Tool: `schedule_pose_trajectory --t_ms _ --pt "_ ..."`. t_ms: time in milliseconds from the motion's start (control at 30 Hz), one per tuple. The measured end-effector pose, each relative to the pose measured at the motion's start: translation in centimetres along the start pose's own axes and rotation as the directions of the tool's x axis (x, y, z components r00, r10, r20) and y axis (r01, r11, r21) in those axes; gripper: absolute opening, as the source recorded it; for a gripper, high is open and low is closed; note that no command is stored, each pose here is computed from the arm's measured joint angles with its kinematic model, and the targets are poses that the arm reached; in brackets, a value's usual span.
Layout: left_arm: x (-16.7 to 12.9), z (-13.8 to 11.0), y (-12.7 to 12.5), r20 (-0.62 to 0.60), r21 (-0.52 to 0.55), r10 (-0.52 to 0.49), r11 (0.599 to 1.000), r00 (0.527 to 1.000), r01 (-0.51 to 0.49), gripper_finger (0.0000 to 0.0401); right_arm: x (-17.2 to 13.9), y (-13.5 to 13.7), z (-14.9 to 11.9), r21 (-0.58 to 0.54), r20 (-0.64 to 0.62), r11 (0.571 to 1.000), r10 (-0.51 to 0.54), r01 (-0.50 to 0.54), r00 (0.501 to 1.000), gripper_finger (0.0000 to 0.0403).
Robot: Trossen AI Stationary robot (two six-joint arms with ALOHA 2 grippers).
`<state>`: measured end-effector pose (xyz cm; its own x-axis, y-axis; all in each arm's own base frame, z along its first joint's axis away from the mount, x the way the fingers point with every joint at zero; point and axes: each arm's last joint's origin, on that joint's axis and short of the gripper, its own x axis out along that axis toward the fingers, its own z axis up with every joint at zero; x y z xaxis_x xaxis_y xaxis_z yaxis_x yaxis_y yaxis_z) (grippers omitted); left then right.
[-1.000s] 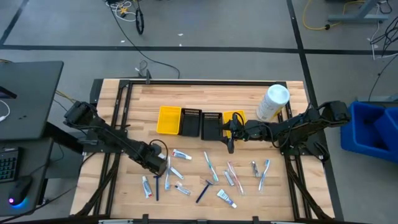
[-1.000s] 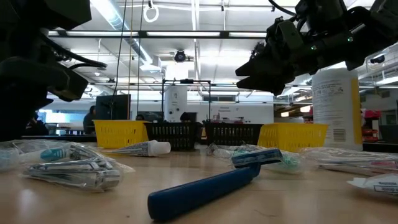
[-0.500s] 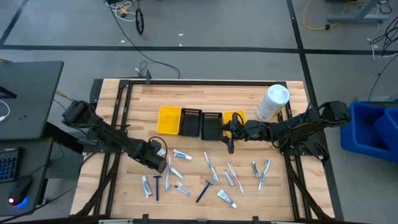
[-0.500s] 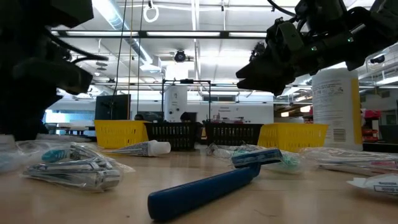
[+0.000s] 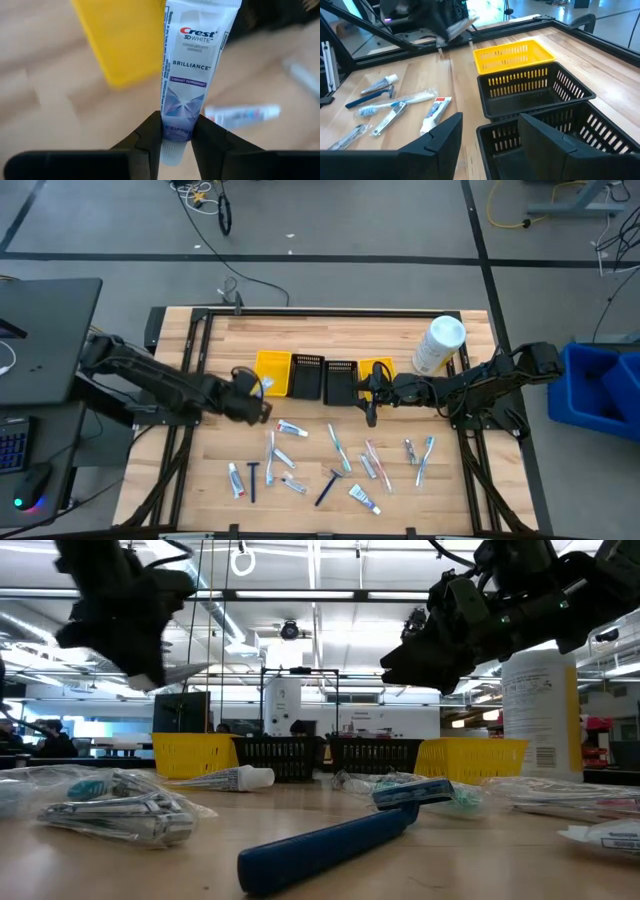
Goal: Pick & Place Travel size toiletries
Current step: Put the white toothpaste into the left yellow bin
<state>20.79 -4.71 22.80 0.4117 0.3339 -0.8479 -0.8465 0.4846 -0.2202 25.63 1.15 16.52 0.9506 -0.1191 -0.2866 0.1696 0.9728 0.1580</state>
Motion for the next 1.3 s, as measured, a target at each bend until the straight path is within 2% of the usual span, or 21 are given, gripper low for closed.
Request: schedule_pose_trajectory --t_ms 133,400,500,600,700,1000,1300 --pt "1.0 2.4 0.4 0.046 0.033 0.010 0.999 0.999 -0.011 0.0098 0.0 0.0 0.0 0.000 0.001 1.000 -0.002 0.002 1.000 0.0199" --pt "3.7 6.6 1.5 0.051 0.137 0.024 0.990 0.998 -0.031 0.0098 0.0 0.0 0.0 0.004 -0.002 1.000 -0.010 0.010 1.000 0.0215" --pt "5.0 7.5 2.2 0.013 0.234 0.059 0.970 0.998 -0.060 0.0097 0.0 -0.1 -0.1 0.002 -0.009 1.000 -0.012 0.012 1.000 0.0220" --pt "6.6 7.9 2.7 -0.053 0.357 0.094 0.932 0.994 -0.069 0.0095 0.0 -0.1 -0.1 0.002 -0.012 1.000 -0.012 0.012 1.000 0.0223" --pt "8.0 8.3 3.2 -0.086 0.422 0.141 0.902 0.986 -0.092 0.0097 0.0 -0.1 -0.2 0.000 -0.019 1.000 -0.014 0.014 1.000 0.0221" --pt "11.1 8.5 4.1 -0.189 0.321 0.200 0.938 0.961 -0.133 0.0099 0.0 -0.1 -0.3 -0.003 -0.033 1.000 -0.017 0.017 0.999 0.0202" --pt "11.8 8.4 4.1 -0.200 0.332 0.204 0.934 0.958 -0.130 0.0127 0.0 -0.2 -0.3 -0.004 -0.029 0.999 -0.035 0.035 0.999 0.0199"
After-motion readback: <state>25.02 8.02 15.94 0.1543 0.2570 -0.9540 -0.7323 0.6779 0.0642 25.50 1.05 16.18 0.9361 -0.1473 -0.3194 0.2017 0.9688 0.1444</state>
